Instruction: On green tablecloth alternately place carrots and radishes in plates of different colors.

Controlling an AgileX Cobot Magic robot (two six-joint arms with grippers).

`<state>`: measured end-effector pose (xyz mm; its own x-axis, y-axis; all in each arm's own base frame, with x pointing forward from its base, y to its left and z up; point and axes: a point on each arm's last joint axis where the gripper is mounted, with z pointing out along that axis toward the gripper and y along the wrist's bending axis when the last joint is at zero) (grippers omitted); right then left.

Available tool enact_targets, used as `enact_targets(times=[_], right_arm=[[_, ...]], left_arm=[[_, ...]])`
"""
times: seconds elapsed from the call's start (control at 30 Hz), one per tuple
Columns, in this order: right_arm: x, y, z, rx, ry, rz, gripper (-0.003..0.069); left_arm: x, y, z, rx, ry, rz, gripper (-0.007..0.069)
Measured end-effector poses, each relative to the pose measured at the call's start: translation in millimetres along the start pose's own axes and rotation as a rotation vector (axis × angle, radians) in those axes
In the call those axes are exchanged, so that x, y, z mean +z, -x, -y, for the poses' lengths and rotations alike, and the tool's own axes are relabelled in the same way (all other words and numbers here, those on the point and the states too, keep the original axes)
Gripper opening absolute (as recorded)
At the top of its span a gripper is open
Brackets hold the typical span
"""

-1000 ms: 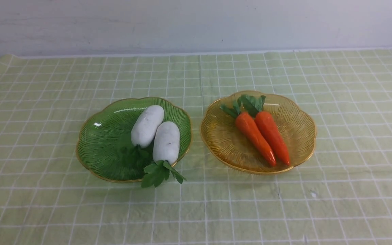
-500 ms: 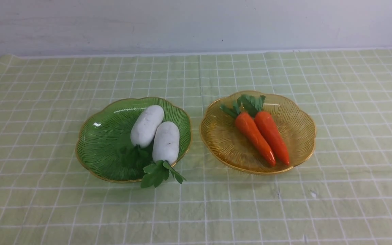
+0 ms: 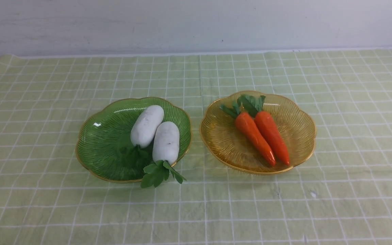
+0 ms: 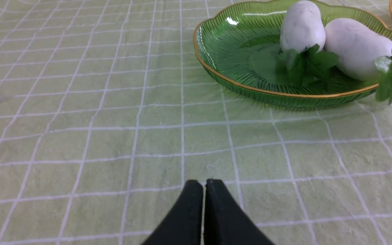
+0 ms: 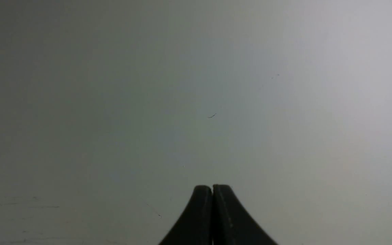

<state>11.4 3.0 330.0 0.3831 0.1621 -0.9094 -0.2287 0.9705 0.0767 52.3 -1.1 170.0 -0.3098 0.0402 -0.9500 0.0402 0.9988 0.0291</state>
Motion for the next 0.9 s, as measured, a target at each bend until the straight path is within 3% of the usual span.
enact_targets(times=[0.2, 0.33, 0.43, 0.53, 0.67, 0.77, 0.9], right_arm=[[0, 0, 0, -0.044, -0.002, 0.000, -0.0014], [1, -9, 2, -0.168, 0.005, -0.042, -0.0014], [1, -35, 6, -0.245, -0.072, -0.145, -0.0014], [-3, -86, 16, -0.274, -0.157, -0.315, -0.0014], [-16, -137, 25, -0.257, -0.180, -0.490, -0.0014], [-23, -151, 26, -0.250, -0.216, -0.622, -0.0014], [-24, -152, 26, -0.250, -0.216, -0.642, -0.0014]], left_arm=[[0, 0, 0, 0.000, 0.000, 0.000, -0.0008], [0, 0, 0, 0.000, 0.000, 0.000, -0.0008], [0, 0, 0, 0.000, 0.000, 0.000, -0.0008], [0, 0, 0, -0.001, 0.000, 0.000, -0.0008], [0, 0, 0, -0.001, 0.000, 0.000, -0.0008], [0, 0, 0, -0.001, 0.000, 0.000, -0.0008], [0, 0, 0, -0.001, 0.000, 0.000, -0.0008]])
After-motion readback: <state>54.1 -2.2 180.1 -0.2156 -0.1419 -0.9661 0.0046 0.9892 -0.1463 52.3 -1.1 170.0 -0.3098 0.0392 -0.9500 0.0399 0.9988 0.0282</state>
